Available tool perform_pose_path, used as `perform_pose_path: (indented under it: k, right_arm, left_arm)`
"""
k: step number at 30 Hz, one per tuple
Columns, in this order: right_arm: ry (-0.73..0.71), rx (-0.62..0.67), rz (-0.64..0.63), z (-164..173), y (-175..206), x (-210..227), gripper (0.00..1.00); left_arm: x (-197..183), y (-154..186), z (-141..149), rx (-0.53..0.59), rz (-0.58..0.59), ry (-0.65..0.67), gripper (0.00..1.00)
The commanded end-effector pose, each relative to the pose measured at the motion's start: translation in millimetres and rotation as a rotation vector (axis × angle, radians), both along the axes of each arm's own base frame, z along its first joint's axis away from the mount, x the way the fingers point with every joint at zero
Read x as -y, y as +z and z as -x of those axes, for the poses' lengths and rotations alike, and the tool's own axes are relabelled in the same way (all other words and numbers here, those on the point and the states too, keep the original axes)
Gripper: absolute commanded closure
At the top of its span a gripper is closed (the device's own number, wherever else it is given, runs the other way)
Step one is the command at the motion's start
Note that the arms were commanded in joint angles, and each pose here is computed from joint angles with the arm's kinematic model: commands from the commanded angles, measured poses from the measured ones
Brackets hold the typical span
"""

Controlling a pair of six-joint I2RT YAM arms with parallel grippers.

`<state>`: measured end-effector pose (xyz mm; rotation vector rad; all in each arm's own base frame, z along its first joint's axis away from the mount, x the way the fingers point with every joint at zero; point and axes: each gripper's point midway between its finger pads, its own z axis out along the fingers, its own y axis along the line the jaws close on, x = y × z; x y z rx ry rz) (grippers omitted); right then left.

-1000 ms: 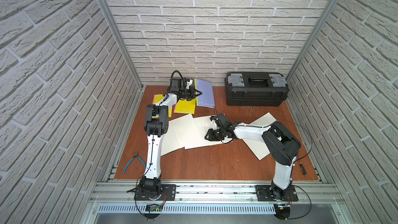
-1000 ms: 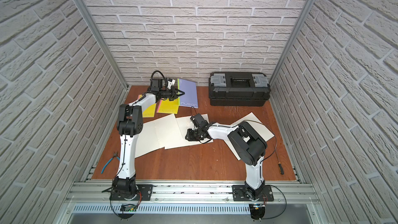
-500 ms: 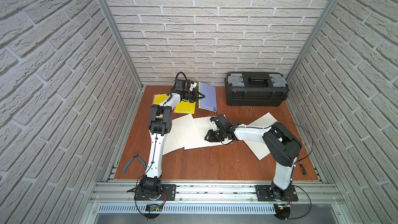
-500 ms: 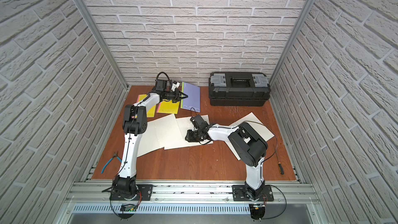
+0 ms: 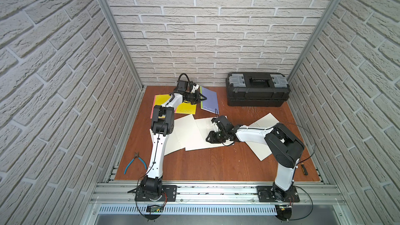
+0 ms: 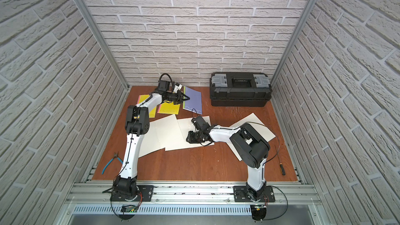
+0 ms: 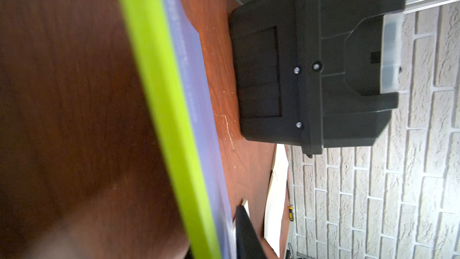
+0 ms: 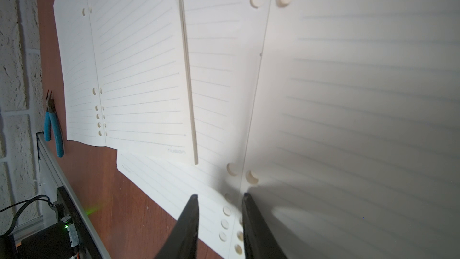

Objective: Close the notebook
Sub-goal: Place the notebook at the center of the board.

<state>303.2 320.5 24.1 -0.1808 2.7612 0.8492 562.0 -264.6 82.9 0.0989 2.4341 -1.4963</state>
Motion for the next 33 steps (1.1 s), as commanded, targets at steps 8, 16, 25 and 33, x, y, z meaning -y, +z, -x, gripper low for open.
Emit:
perform_pose_path:
  k: [8, 16, 25, 33]
  right_arm:
    - [-0.006, -0.127, 0.11, 34.2, -33.2, 22.9, 0.69]
    - [-0.008, -0.126, 0.109, 35.2, -33.4, 23.9, 0.69]
    - [-0.008, -0.126, 0.108, 35.4, -33.6, 23.7, 0.69]
    - [-0.011, -0.126, 0.108, 35.1, -34.3, 24.0, 0.69]
  left_arm:
    - [-5.2, 5.6, -7.7, 0.06, -0.05, 0.001, 0.69]
    - [-9.7, 9.5, -10.3, 0.073, -0.08, 0.011, 0.66]
    - [-2.1, 11.5, -14.0, 0.074, -0.043, 0.005, 0.64]
    - [-12.9, 5.7, -8.5, 0.08, -0.146, 0.013, 0.63]
